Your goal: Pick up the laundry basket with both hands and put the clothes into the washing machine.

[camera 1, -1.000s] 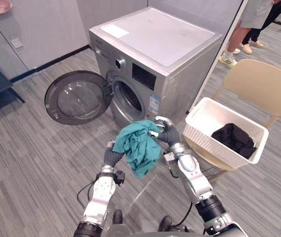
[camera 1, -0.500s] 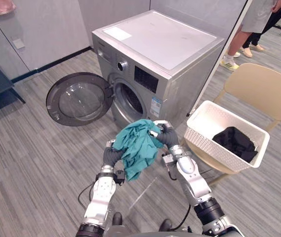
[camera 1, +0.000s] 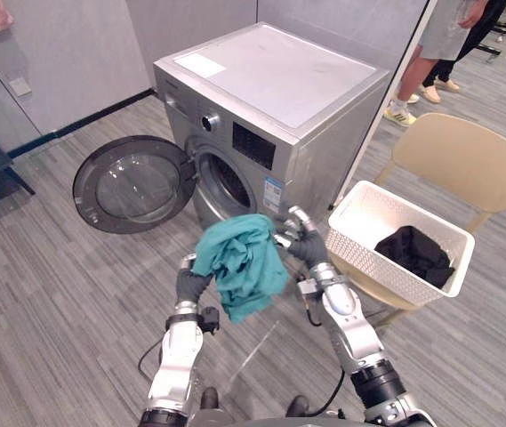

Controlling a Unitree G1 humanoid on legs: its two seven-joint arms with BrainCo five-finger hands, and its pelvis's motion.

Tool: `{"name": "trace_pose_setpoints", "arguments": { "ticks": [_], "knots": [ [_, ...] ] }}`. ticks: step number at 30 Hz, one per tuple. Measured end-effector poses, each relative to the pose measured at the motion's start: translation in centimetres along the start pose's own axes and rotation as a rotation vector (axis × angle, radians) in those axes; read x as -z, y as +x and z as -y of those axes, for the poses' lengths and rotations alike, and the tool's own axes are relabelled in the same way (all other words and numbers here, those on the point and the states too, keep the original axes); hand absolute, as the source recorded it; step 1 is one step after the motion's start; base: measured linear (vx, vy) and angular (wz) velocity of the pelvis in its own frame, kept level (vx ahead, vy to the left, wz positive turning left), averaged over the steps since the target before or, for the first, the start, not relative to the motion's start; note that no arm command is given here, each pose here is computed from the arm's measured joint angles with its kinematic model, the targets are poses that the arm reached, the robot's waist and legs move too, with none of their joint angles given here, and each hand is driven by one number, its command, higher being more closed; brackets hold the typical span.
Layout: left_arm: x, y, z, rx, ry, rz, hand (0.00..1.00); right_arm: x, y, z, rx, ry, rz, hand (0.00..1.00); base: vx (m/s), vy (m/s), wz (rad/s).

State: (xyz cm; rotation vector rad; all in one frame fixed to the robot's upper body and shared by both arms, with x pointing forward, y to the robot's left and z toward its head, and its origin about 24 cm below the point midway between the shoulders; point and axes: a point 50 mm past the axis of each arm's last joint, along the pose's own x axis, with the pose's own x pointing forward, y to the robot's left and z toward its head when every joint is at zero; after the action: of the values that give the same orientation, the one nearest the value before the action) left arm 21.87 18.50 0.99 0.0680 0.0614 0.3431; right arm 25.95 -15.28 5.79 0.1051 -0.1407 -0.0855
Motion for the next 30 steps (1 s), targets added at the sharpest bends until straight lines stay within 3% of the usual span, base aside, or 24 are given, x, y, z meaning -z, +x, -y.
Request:
{"name": "trace_pose_setpoints", "arguments": {
  "ticks": [6,9,18,24,30],
  "knots": [
    [1.3,-0.9,-2.9,-0.126,-0.052,-0.066,1.0,2.8,-3.6,5.7,0.211,-0.051,-0.14,0.0,0.0,-0.012,-0.07],
    [2.4,-1.6,-4.4,-0.17,-0.074,-0.114,1.0,5.9,-6.5,8.5,0.292,-0.113,-0.318,0.0,0.0,-0.004,-0.11],
    [6.1,-3.1,-6.0,-0.191,-0.091,-0.288,1.0,15.6,-16.7,10.6,0.345,-0.17,-0.964,0.0,0.0,-0.002,0.04],
    [6.6,-3.9,-5.9,-0.197,-0.094,-0.315,1.0,16.3,-18.2,11.0,0.397,-0.199,-1.047,0.0,-0.06,0.038,0.68],
    [6.3,-3.6,-3.6,-0.154,-0.12,-0.309,1.0,15.8,-17.5,11.6,0.392,-0.255,-1.025,0.0,0.11,0.216,0.85]
  ]
}}
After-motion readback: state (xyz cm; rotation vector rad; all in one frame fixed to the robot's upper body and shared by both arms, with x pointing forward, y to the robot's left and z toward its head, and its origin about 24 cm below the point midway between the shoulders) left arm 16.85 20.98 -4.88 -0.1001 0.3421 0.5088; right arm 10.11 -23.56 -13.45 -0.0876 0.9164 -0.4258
